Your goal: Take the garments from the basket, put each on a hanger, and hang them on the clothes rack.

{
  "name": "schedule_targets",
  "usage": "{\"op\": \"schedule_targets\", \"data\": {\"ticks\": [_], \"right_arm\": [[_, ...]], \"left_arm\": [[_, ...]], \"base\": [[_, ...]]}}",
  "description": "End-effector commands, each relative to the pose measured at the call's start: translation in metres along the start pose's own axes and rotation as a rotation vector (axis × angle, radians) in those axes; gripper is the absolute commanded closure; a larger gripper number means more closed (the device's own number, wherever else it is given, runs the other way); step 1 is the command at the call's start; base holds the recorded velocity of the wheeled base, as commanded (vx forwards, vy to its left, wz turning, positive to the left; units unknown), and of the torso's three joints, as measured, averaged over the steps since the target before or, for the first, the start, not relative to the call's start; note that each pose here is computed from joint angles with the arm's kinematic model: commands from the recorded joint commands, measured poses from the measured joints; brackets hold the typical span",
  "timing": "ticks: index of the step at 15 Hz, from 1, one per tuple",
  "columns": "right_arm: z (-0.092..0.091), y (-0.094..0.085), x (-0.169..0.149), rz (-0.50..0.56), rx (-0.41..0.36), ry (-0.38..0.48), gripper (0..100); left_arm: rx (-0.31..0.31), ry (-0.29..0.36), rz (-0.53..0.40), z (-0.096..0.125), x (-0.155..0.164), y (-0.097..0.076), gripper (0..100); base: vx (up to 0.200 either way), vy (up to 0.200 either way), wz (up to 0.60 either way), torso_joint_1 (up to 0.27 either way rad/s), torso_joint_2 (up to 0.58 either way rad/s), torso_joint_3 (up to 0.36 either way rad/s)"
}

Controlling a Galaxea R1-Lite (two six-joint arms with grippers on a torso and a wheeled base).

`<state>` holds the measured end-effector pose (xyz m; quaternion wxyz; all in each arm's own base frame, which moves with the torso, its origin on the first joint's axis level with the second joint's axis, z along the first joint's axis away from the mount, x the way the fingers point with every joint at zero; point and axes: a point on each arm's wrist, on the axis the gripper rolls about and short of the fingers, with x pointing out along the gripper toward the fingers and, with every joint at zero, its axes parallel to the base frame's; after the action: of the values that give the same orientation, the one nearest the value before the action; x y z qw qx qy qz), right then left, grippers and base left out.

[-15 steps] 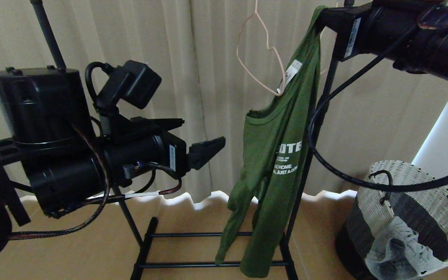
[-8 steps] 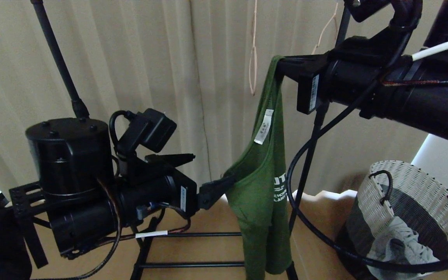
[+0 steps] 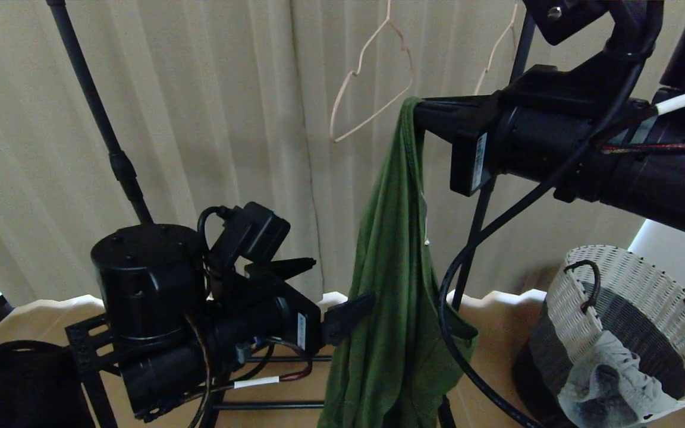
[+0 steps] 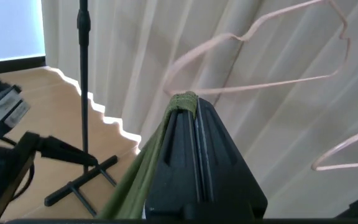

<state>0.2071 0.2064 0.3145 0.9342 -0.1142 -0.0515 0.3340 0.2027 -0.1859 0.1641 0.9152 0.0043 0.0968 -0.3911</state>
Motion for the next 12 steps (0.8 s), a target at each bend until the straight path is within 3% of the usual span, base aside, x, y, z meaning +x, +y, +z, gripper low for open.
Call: {"op": "schedule_targets", "data": {"ticks": [1, 4, 8, 12], "right_arm": [[0.002, 0.0, -0.002, 0.0, 0.0, -0.006, 100], [0.0, 0.001, 0.001, 0.003, -0.002, -0.001, 100], [-0.008, 0.004, 0.014, -0.034, -0.009, 0.037, 100], [-0.007, 0.005, 0.025, -0.057, -0.008, 0.038, 100]], "left_arm": [[0.008, 0.004, -0.033, -0.013, -0.01, -0.009, 0], [0.014, -0.039, -0.052, -0.013, -0.024, -0.014, 0], [0.022, -0.145, -0.094, 0.008, -0.048, -0.025, 0], [0.025, -0.13, -0.119, 0.005, -0.046, -0.031, 0]], "base": [[0.0, 0.0, 0.0, 0.0, 0.0, 0.0], [0.0, 0.0, 0.0, 0.0, 0.0, 0.0], [0.0, 0.0, 0.0, 0.0, 0.0, 0.0], [0.0, 0.0, 0.0, 0.0, 0.0, 0.0]]}}
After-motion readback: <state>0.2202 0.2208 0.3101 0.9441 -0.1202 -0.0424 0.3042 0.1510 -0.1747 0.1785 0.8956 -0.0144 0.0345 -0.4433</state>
